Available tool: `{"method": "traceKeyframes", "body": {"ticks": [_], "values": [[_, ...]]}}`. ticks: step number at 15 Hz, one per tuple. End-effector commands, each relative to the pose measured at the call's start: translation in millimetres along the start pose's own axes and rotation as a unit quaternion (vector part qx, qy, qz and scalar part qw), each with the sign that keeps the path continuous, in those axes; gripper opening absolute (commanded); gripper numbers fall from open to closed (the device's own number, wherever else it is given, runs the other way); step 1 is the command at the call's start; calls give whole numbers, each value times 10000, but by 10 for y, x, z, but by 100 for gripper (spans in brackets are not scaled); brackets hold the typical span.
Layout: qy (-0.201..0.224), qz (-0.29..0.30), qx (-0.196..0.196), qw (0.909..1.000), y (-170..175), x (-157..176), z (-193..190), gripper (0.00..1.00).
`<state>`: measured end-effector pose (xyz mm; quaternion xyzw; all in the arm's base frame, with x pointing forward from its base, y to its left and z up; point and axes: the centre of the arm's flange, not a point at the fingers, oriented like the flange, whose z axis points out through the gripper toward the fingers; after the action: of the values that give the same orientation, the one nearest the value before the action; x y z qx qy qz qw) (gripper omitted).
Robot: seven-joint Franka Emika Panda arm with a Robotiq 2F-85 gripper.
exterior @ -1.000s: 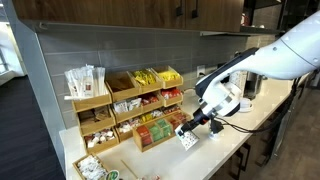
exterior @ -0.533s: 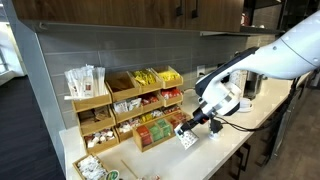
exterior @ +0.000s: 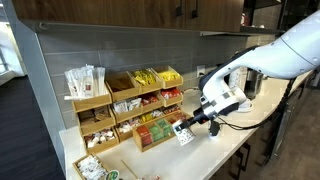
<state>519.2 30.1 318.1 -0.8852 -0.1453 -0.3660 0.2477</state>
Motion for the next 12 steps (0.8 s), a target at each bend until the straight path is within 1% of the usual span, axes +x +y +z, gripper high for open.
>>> {"method": "traceKeyframes", "body": {"ticks": [1, 2, 6, 11, 12], "values": [[210, -129, -108, 9996, 80, -158, 80, 22], [274, -232, -122, 9993, 106, -185, 89, 22], [436, -344, -129, 9984, 218, -316, 141, 22], [550, -326, -292, 9975, 252, -370, 192, 22], [554, -352, -291, 9974, 246, -369, 190, 70]]}}
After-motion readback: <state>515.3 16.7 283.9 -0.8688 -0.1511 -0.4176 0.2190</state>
